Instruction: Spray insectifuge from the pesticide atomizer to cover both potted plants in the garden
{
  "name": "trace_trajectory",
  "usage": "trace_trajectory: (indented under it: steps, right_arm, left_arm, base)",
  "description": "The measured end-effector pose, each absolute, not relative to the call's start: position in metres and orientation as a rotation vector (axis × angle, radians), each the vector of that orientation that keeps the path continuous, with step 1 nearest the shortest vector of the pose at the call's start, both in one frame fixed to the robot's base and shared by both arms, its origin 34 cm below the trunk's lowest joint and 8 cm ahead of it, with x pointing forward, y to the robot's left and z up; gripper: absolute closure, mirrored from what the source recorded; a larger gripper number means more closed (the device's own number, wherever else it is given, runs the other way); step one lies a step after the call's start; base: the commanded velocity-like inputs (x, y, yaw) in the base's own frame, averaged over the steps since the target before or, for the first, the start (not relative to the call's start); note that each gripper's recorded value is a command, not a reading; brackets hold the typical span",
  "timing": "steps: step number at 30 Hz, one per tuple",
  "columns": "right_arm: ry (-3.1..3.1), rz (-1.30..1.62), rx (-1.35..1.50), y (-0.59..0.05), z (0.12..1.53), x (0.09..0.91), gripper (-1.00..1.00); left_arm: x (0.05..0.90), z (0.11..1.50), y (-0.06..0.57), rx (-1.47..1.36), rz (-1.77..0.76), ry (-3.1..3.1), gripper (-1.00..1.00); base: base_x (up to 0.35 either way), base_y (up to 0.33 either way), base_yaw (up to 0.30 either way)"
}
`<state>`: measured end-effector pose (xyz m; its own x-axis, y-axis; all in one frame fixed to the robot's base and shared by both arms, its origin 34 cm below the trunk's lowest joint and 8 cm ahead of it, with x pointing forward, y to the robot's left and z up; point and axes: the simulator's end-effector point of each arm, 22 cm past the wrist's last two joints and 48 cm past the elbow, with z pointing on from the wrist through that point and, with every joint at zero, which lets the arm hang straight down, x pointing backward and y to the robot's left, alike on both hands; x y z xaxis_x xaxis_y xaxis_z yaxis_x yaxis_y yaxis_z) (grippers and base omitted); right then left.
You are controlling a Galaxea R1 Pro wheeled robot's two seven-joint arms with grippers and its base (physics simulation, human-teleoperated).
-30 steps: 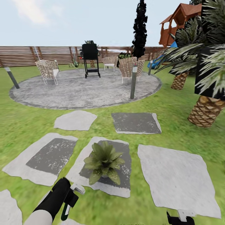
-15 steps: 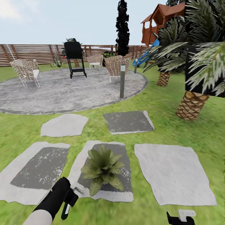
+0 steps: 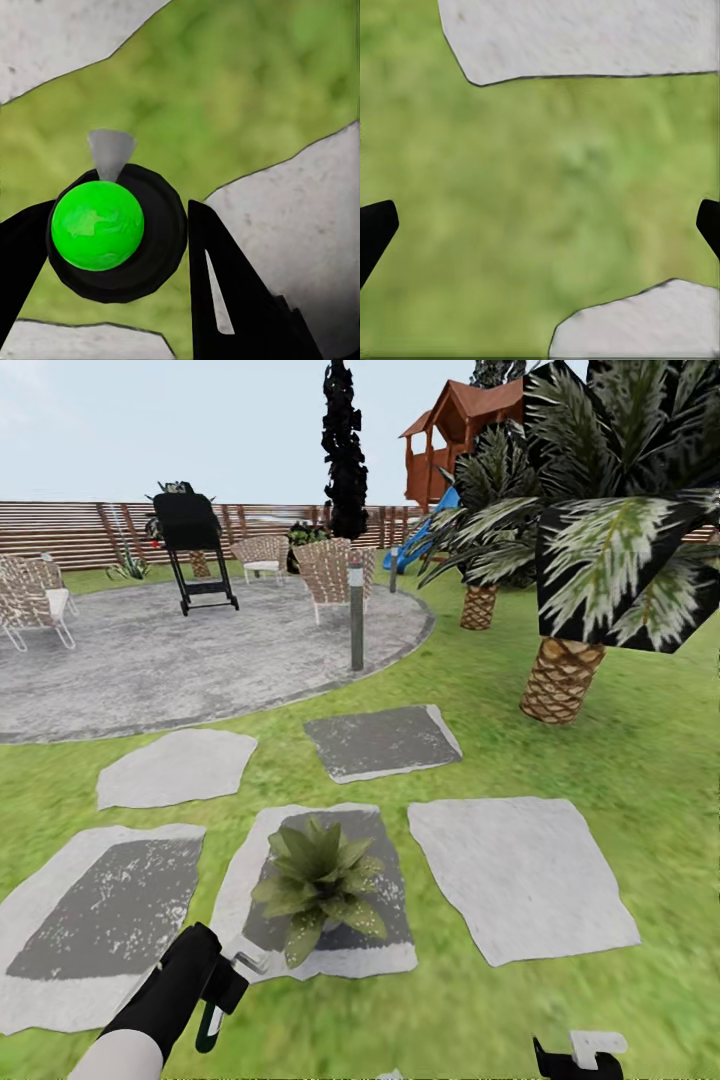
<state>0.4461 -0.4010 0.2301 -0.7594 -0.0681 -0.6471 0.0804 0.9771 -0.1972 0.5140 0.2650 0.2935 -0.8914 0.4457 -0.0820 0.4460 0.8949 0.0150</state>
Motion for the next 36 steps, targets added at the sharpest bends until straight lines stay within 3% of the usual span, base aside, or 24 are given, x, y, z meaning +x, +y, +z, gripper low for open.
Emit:
trace_trajectory:
  steps: [20, 27, 31, 36]
  right_arm:
    - [2.418, -0.277, 0.008, -0.400, 0.230, 0.446, -1.00]
    - [2.419, -0.275, 0.006, -0.399, 0.230, 0.446, -1.00]
    - [2.419, -0.275, 0.006, -0.399, 0.230, 0.446, -1.00]
    - [2.419, -0.275, 0.006, -0.399, 0.230, 0.446, -1.00]
  left_arm:
    - [0.532, 0.304, 0.255, 0.758, -0.058, 2.912, 1.00]
    - [0.582, 0.345, 0.293, 0.740, -0.034, 2.879, 1.00]
    - [0.581, 0.348, 0.300, 0.858, 0.058, 2.893, 1.00]
    - [0.574, 0.356, 0.292, 0.982, 0.002, 2.913, 1.00]
  base:
    - [-0.002, 0.001, -0.001]
    - [0.000, 0.000, 0.000]
    - [0.000, 0.000, 0.000]
    - [0.000, 0.000, -0.144]
